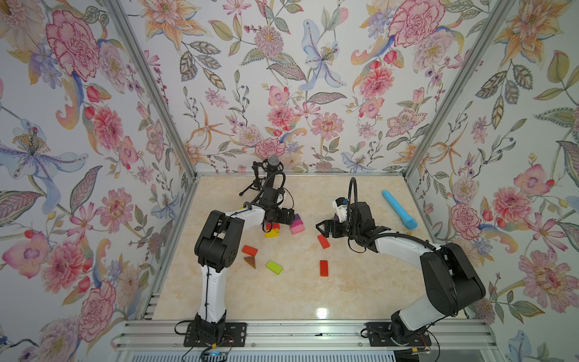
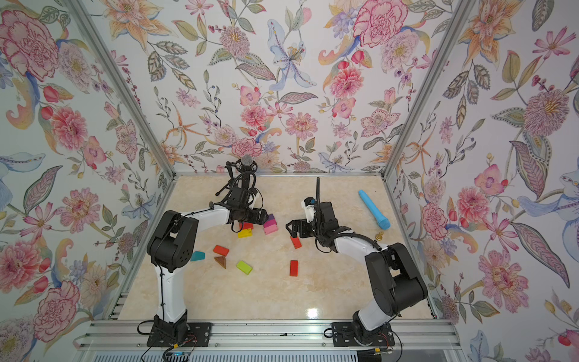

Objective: Assemble a piece of candy with building blocks
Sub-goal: Assemble the building block at the center of the board, then assemble the building blocks at the center of the board.

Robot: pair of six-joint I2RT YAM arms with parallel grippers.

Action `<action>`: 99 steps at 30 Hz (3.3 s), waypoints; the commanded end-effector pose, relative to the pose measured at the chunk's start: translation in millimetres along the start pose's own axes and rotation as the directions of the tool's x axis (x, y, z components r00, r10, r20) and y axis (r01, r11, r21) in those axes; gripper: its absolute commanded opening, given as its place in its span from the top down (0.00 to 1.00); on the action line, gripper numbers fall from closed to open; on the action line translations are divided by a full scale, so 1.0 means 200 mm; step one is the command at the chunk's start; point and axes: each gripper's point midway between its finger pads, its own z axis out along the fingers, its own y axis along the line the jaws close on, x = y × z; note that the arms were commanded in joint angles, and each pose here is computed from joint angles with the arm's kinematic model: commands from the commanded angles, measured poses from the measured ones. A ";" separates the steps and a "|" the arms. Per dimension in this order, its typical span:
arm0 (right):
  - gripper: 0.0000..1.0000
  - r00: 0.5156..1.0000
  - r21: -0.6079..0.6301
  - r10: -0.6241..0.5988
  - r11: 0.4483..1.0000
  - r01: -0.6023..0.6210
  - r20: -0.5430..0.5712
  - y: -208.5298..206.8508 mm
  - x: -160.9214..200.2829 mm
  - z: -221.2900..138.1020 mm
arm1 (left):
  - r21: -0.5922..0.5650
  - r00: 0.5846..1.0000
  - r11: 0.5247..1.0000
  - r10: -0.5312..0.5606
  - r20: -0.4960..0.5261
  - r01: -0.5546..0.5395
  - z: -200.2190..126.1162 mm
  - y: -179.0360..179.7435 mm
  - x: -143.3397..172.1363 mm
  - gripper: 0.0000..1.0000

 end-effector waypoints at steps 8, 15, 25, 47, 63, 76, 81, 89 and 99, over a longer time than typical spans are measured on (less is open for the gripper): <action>0.00 1.000 0.006 0.007 1.000 -0.007 0.000 -0.02 0.00 0.01 | 0.041 0.998 0.999 -0.003 -0.058 0.005 -0.03 -0.06 0.10 0.01; 0.00 1.000 0.009 0.010 1.000 -0.010 -0.003 -0.03 0.01 0.02 | 0.044 0.999 0.999 -0.007 -0.041 0.009 -0.06 -0.07 0.09 0.01; 0.00 1.000 0.005 0.008 1.000 -0.008 0.001 -0.02 -0.01 0.01 | -0.009 0.992 0.998 -0.063 0.108 0.065 -0.20 -0.04 -0.10 0.01; 0.00 0.999 -0.072 -0.044 0.997 0.041 -0.032 0.09 -0.06 -0.02 | 0.174 0.617 0.769 -0.607 0.501 0.615 -0.34 0.25 0.37 0.01; 0.00 0.999 -0.082 -0.039 0.996 0.039 -0.003 0.09 -0.09 -0.07 | 0.182 0.467 0.630 -0.711 0.526 0.755 -0.24 0.29 0.43 0.01; 0.00 1.000 -0.117 -0.007 0.993 0.010 0.024 0.09 -0.12 -0.10 | 0.101 0.421 0.564 -0.713 0.561 0.820 -0.22 0.29 0.44 0.01; 0.00 1.000 -0.127 0.007 0.992 -0.003 0.029 0.08 -0.12 -0.10 | 0.101 0.419 0.562 -0.713 0.562 0.821 -0.21 0.29 0.43 0.01; 0.00 0.999 -0.133 0.016 0.991 -0.012 0.029 0.08 -0.11 -0.09 | 0.106 0.437 0.577 -0.714 0.547 0.810 -0.17 0.25 0.41 0.01; 0.00 1.000 -0.128 0.019 0.992 -0.016 0.023 0.07 -0.10 -0.08 | 0.129 0.447 0.582 -0.731 0.516 0.803 -0.10 0.20 0.43 0.01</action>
